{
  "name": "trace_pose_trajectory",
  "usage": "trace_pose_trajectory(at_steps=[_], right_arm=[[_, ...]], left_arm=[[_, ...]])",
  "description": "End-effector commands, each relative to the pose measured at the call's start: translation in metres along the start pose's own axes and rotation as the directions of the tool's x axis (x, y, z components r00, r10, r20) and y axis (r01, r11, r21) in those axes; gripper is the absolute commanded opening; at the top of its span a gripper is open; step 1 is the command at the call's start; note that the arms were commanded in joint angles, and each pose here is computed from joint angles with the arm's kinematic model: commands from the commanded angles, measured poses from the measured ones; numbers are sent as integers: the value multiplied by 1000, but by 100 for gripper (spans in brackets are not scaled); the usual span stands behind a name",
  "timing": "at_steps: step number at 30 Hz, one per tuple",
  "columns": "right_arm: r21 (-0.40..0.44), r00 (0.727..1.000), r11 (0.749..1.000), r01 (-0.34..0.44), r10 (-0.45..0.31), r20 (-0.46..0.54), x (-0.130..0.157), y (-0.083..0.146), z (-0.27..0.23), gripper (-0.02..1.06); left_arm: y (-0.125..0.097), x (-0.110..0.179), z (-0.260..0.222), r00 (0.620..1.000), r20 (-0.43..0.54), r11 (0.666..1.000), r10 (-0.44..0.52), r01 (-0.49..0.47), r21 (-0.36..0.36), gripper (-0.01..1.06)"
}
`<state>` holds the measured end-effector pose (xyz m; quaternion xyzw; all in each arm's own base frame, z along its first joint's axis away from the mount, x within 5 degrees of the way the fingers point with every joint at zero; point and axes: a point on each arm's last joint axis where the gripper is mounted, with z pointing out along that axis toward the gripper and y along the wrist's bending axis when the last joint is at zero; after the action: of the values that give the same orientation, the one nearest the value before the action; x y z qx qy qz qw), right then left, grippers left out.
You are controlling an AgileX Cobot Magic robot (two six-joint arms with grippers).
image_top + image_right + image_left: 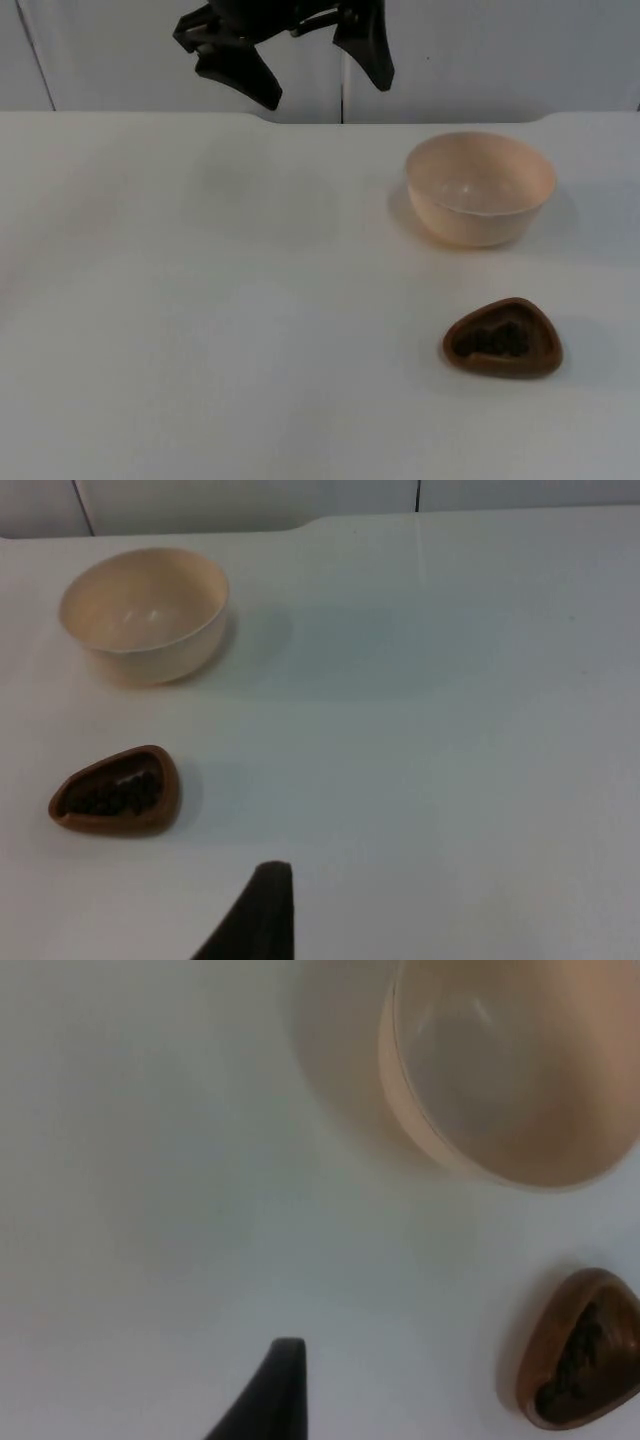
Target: Pick up the bowl with the left hand and pour the coffee beans from the cup into the bowl with the right hand.
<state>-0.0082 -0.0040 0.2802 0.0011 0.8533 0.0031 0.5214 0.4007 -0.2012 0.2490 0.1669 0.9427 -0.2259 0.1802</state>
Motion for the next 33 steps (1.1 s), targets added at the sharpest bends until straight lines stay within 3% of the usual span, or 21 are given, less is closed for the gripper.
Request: trace_pose_trajectory(at_steps=[1,14,21,24,33], right_arm=[[1,1000,1000,4,-4,-3,0,0,1,105],[-16,1000,1000,9,-9,-4,0,2,1,105],[-18,1000,1000,8,-8,-4,0,2,1,105],[-18,1000,1000,8,-8,-4,0,2,1,105],[-18,1000,1000,8,-8,-4,0,2,1,105]], left_arm=[[-7,-3,1,999,32,1000,-3,3,9,104],[0,-3,54,991,-10,989,-135,134,-56,102],[-10,-14,74,991,-1,989,-132,131,-60,100],[-16,-23,85,992,25,986,-123,125,-109,100],[-16,-31,119,982,-7,973,-191,188,-131,100]])
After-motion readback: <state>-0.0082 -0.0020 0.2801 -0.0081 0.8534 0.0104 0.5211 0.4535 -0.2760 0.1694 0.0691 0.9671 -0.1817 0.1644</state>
